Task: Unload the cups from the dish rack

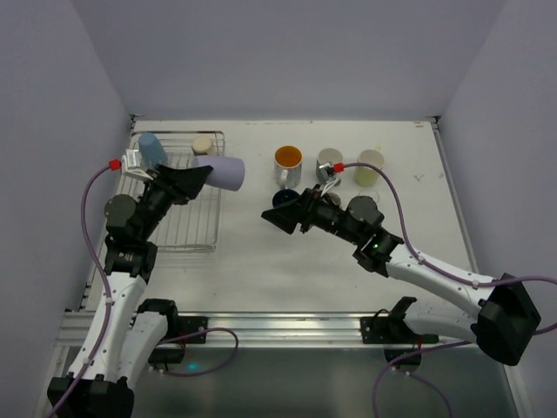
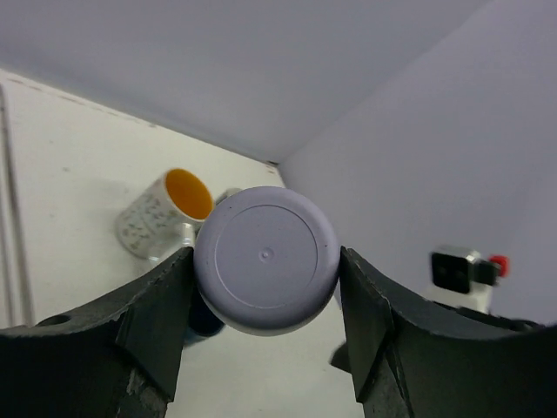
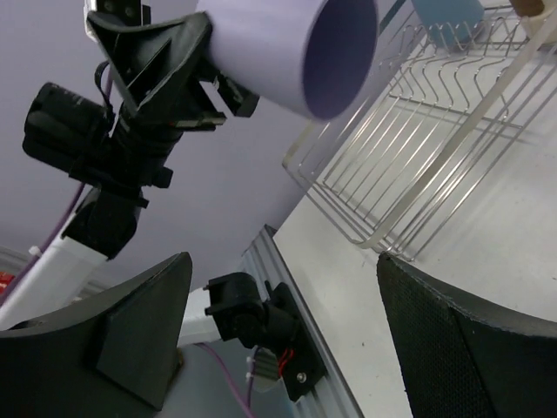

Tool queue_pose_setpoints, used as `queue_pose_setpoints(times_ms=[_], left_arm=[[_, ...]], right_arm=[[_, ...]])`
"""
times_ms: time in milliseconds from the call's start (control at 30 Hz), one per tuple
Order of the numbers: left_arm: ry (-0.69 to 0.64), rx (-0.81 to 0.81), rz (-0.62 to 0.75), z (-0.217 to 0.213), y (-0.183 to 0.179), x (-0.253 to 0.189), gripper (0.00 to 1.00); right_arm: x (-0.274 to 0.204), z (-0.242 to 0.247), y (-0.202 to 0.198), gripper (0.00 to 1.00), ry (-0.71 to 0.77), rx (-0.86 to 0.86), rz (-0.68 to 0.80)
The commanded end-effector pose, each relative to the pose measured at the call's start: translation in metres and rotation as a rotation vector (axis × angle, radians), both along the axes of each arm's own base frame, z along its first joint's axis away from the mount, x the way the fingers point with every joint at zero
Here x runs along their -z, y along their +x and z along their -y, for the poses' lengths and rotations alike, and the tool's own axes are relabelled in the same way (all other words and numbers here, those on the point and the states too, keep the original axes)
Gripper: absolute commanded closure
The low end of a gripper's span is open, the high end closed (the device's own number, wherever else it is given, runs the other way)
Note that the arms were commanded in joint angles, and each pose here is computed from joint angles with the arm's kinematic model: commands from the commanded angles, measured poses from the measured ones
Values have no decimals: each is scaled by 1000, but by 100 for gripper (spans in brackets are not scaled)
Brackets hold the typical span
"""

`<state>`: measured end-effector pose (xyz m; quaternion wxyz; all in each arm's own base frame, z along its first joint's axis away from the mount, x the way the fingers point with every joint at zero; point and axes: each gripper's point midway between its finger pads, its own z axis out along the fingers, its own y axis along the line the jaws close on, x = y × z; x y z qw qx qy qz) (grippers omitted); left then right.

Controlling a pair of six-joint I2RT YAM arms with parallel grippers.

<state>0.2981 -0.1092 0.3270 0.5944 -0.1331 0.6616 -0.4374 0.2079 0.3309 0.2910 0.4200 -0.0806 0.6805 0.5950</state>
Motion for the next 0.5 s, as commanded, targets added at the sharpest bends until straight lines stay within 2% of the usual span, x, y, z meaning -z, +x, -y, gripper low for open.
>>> queue_pose_setpoints(times_ms=[0, 100, 300, 400, 467], left_arm=[[-142, 241, 95, 37, -48, -30, 92], [-161, 302, 101, 47, -62, -24, 92], [-168, 366, 73, 57, -66, -3, 92], [-176, 398, 64, 63, -70, 2, 92], [-174, 415, 55, 67, -73, 7, 90]], right_arm=[[-40, -9, -6, 11, 159, -66, 57], [-48, -19, -9, 11, 177, -125, 74], [-55, -37, -7, 17, 175, -177, 82], [-55, -44, -2, 25, 179, -177, 72], [-55, -49, 3, 36, 184, -172, 66]])
